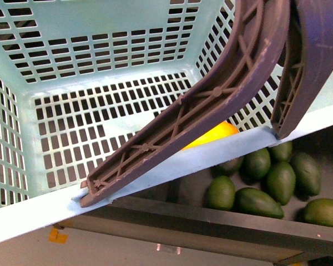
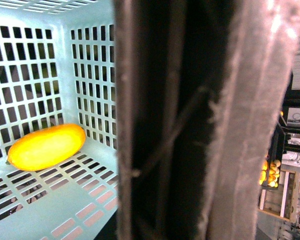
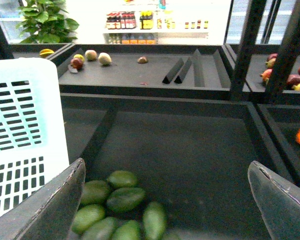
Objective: Pick mango and avocado into basket
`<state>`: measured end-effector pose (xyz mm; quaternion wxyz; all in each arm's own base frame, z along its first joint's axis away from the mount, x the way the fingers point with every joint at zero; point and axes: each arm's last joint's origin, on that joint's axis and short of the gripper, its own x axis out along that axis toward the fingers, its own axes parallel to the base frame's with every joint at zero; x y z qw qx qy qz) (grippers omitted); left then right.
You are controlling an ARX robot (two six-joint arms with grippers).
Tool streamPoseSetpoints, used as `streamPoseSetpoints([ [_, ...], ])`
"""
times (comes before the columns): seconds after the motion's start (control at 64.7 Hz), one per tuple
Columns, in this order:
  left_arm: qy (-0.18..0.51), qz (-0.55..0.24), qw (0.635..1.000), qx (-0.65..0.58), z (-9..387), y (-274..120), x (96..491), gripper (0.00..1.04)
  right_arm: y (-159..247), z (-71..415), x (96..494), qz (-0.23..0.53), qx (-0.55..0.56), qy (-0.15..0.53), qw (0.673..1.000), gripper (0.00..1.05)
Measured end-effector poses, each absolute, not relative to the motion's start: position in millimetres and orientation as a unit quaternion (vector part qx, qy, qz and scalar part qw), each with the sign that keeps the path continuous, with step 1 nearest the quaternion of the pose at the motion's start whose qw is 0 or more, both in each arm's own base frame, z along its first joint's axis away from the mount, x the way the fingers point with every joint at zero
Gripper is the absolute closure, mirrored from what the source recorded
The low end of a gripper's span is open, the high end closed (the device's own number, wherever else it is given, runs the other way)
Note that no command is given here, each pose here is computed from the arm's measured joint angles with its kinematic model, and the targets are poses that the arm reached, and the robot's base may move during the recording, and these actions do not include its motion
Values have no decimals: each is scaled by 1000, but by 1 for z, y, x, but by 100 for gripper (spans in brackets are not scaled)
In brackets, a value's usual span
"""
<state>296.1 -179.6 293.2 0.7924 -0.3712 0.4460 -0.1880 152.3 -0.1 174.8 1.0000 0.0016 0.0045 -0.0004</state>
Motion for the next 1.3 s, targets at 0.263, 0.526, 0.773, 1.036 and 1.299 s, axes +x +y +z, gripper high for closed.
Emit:
streamPoseSetpoints([
  [0.263, 435, -173, 803, -368, 293, -174, 300, 91, 0, 175, 152, 3, 2, 4, 1000, 9],
  [0.526, 444, -188, 794, -369, 293, -178, 297, 91, -1, 176, 158, -95, 37, 83, 991, 9],
  [0.773, 449, -192, 789, -373, 293, -180, 296, 91, -44, 160, 167, -221, 45, 239, 944, 9],
  [1.036, 443, -184, 795, -370, 293, -179, 297, 91, -104, 125, 201, -154, 17, 293, 944, 9],
  [1.299, 447, -190, 792, -371, 293, -180, 296, 91, -119, 48, 234, -74, 7, 402, 913, 9],
])
